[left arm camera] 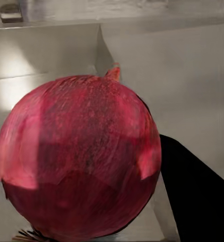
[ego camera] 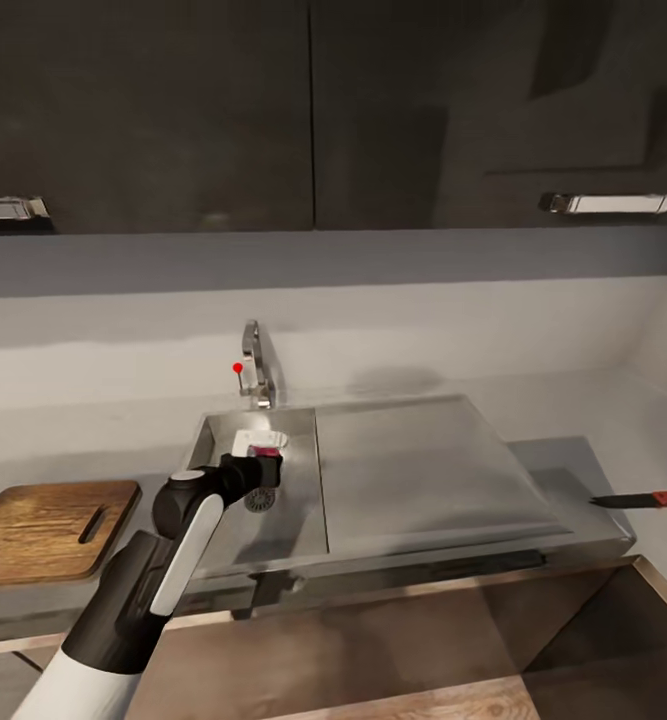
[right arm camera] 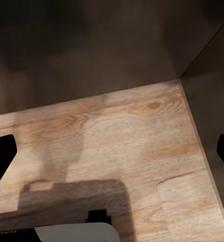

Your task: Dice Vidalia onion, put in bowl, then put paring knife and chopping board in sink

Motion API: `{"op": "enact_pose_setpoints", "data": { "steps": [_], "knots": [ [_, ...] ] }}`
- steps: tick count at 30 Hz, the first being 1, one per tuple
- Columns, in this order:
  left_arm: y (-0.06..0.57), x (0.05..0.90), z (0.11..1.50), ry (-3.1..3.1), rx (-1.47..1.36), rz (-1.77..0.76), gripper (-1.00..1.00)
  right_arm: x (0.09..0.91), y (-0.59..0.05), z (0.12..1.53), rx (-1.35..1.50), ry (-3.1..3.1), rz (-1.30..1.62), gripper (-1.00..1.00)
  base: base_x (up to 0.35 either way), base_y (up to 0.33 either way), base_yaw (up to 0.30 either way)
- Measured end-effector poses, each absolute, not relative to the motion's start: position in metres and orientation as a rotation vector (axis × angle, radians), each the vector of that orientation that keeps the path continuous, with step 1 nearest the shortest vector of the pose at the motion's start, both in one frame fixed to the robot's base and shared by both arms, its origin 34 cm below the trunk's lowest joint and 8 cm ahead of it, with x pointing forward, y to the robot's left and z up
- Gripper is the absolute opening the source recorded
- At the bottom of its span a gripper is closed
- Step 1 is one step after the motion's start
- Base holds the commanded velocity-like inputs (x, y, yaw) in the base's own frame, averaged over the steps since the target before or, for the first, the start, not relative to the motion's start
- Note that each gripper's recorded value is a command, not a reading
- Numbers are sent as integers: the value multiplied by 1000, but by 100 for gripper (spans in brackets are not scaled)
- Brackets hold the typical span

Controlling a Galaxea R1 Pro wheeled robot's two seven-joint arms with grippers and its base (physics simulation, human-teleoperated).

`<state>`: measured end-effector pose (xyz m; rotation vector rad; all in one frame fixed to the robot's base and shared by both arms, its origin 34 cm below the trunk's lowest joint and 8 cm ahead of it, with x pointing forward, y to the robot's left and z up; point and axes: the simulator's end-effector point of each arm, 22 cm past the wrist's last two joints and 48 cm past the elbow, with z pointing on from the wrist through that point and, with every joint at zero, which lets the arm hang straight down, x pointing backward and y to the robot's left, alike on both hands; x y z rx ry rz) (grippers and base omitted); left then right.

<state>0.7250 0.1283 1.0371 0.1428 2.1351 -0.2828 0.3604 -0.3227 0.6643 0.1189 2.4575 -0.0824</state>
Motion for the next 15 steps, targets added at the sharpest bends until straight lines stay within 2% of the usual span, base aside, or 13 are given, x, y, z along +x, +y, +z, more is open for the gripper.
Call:
{"op": "enact_pose_setpoints", "data": {
  "steps": [15],
  "knots": [
    [131,744,1103,1820,35,-326,-100,376,-322,678,101,2381,-87,100,0,0,0]
  ]
}}
